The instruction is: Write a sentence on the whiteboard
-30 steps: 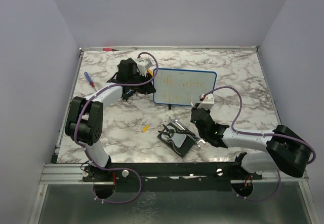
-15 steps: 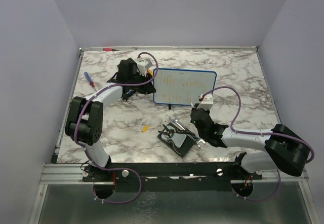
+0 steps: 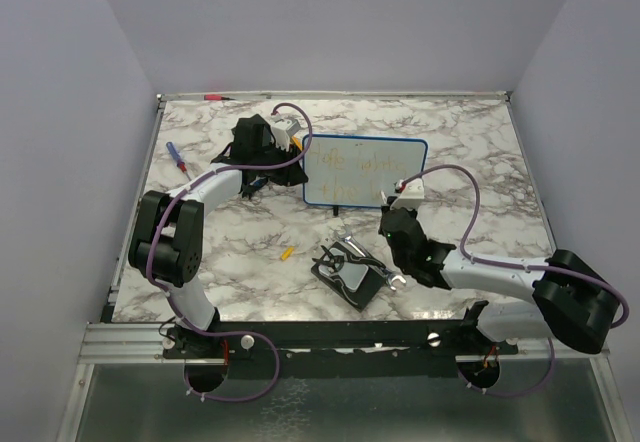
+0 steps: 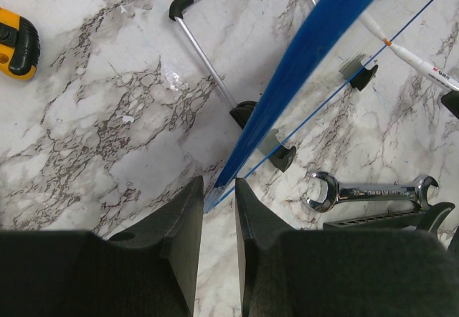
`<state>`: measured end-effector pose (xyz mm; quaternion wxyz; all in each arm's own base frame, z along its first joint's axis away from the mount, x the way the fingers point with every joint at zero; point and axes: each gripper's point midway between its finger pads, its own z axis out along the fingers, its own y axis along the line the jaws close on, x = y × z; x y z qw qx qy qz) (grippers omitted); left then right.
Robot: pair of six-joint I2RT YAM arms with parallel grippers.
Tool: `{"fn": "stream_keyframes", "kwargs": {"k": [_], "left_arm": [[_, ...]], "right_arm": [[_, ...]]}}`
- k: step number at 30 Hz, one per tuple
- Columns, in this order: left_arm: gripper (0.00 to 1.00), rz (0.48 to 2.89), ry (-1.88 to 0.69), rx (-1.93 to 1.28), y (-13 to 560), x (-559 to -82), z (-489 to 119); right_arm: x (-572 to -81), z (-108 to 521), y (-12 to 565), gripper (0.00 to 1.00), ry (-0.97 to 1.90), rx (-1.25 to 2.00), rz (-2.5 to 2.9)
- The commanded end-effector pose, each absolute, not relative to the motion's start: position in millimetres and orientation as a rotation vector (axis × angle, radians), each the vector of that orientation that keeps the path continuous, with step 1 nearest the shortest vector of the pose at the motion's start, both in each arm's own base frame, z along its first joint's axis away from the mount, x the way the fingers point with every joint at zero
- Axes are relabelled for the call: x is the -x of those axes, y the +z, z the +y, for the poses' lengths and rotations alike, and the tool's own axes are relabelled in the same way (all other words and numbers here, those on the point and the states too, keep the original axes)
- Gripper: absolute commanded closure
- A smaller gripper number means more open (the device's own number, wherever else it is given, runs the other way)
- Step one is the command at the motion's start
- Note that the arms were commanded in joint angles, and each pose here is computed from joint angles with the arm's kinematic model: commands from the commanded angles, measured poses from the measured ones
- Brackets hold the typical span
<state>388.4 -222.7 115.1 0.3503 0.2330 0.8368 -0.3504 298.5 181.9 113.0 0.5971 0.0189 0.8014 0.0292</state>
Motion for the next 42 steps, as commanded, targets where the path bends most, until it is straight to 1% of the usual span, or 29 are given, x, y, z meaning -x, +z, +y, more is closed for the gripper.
{"fn": "stream_keyframes", "kwargs": {"k": [1,18,30,35,42], "left_arm": [[0.75,2.122,-0.890,-0.623,129,-393,-226],[0.75,2.122,-0.889,-0.622,129,-393,-225],[0.75,2.125,-0.880,-0.615,128,-394,-224],[0.75,2.127,-0.880,-0.617,127,-392,-225],[0.75,2.126,-0.880,-0.621,127,-392,-226]], "right_arm": [[-310,177,140,1.00,0.053,-0.100,1.787],[-311,175,150,1.00,0.060,-0.096,1.764],[-293,177,149,1.00,0.202,-0.010,1.755],[-297,169,134,1.00,0.253,-0.002,1.791],[-301,164,131,1.00,0.286,-0.022,1.799]]}}
